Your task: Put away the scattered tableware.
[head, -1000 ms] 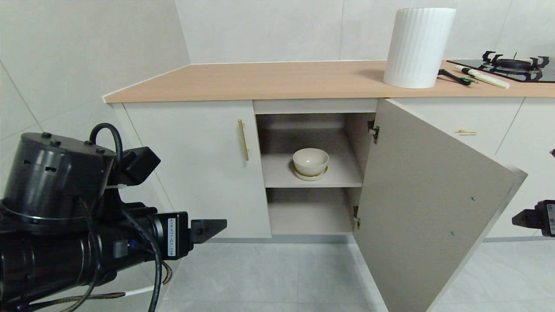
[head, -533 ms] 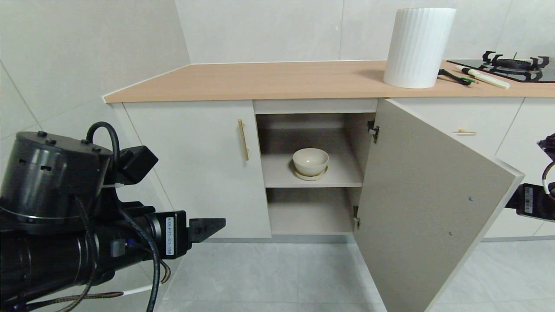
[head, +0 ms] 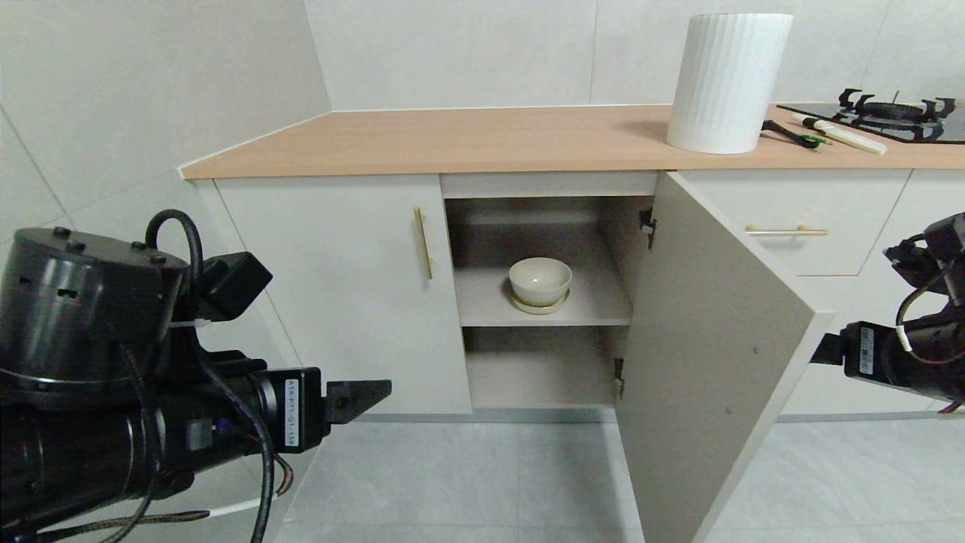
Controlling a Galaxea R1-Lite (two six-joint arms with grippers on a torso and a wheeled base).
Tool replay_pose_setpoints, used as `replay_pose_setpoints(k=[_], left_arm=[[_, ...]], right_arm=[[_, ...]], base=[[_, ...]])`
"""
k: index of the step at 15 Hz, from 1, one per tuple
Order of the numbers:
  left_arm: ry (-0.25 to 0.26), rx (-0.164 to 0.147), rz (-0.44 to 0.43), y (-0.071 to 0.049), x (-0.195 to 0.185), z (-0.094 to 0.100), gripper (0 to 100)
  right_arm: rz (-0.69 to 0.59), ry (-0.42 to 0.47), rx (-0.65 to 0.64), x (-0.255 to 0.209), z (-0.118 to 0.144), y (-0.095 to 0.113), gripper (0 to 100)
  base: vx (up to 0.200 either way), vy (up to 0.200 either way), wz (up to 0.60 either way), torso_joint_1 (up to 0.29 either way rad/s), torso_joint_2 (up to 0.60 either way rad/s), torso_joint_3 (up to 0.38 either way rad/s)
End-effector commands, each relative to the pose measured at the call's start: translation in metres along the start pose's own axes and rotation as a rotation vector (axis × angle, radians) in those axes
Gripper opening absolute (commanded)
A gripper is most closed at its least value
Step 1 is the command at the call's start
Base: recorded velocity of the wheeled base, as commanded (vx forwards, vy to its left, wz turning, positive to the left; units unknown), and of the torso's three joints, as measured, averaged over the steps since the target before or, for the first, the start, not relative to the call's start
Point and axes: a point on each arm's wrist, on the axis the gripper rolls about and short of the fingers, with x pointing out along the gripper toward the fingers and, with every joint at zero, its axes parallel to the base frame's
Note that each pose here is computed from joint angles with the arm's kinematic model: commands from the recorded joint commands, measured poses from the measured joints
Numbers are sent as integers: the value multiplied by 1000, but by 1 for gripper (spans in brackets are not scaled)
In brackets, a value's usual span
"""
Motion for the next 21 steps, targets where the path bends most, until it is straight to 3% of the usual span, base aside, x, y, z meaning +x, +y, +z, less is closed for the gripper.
replay_pose_setpoints(k=[1,9,14,19,21], left_arm=[[-4,-2,-2,0,-1,0,100],[-17,-3,-7,1,-5,1,100],[-24,11,-9,1,-7,2,100],[-37,9,-14,1,-10,3,100],[-44,22,-16,2,-12,3,100]], right_arm=[[66,19,-34,-3,-9,20,100],[156,64,-122,35,-27,70,100],[283,-29,-107,65,-18,96,100],[366,-20,-128,81,-13,126,100],[413,-14,-145,88,-10,142,100]], base=[[0,0,0,0,0,0],[0,0,0,0,0,0],[0,0,0,0,0,0],[0,0,0,0,0,0],[0,0,0,0,0,0]])
